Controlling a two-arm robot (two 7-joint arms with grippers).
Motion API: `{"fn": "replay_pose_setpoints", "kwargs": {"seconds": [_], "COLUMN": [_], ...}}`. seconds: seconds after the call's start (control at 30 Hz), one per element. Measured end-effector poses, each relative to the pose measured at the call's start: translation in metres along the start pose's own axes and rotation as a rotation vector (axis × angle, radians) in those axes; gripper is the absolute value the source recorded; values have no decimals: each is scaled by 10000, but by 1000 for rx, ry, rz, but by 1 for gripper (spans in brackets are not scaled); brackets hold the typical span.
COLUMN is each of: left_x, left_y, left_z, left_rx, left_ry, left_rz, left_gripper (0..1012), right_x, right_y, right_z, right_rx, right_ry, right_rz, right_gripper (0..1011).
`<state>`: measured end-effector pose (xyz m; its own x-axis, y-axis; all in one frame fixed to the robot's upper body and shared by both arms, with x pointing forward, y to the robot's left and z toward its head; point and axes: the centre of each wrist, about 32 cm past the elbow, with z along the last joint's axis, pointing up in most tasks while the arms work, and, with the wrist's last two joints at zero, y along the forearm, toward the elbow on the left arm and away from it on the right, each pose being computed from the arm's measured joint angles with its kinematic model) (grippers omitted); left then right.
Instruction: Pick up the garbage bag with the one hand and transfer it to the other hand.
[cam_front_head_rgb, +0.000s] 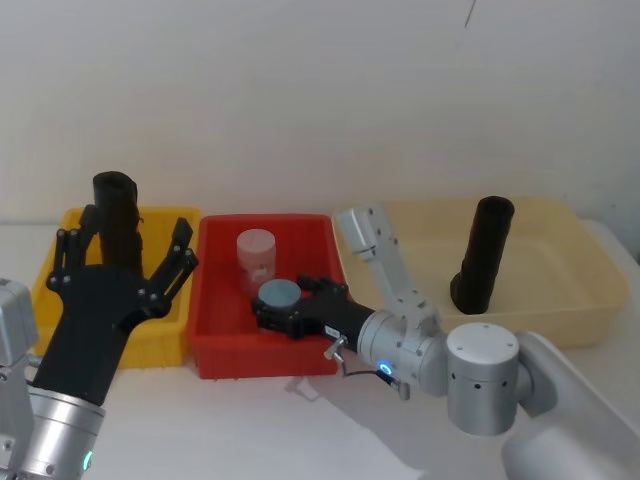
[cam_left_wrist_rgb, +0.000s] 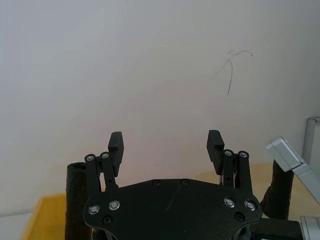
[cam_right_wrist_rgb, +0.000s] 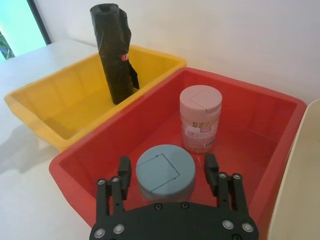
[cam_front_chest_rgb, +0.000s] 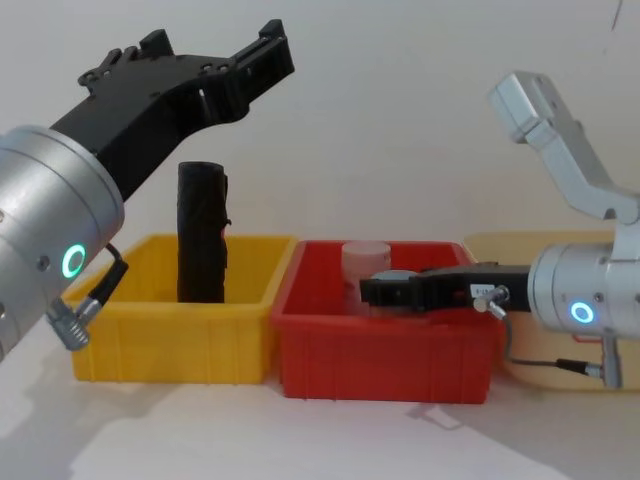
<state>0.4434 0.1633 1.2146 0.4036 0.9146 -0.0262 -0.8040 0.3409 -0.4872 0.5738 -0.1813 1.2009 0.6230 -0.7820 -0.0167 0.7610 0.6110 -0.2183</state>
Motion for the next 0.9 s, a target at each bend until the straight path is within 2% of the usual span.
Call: {"fn": "replay_pose_setpoints", "kwargs": {"seconds": [0.1, 0.13, 0.33, 0.57, 0.8, 0.9], "left_x": [0, 0, 0, 0, 0, 0], "left_y": [0, 0, 0, 0, 0, 0], "left_z": [0, 0, 0, 0, 0, 0], "left_rx": [0, 0, 0, 0, 0, 0], "left_ry": [0, 0, 0, 0, 0, 0], "left_rz": [0, 0, 0, 0, 0, 0], "left_gripper": [1001, 1001, 1001, 1001, 1001, 1001], "right_x": [-5, -5, -8, -9, 4, 21], "right_y": [7, 8, 12, -1, -42, -79], "right_z": [-2, -1, 7, 57, 180, 269], "right_rx": [-8, -10, -15, 1, 48, 88], "right_ry": [-4, -5, -8, -7, -2, 0], "right_rz": [-5, -6, -16, -26, -38, -48], "right_gripper": [849, 795, 648, 646, 647, 646]}}
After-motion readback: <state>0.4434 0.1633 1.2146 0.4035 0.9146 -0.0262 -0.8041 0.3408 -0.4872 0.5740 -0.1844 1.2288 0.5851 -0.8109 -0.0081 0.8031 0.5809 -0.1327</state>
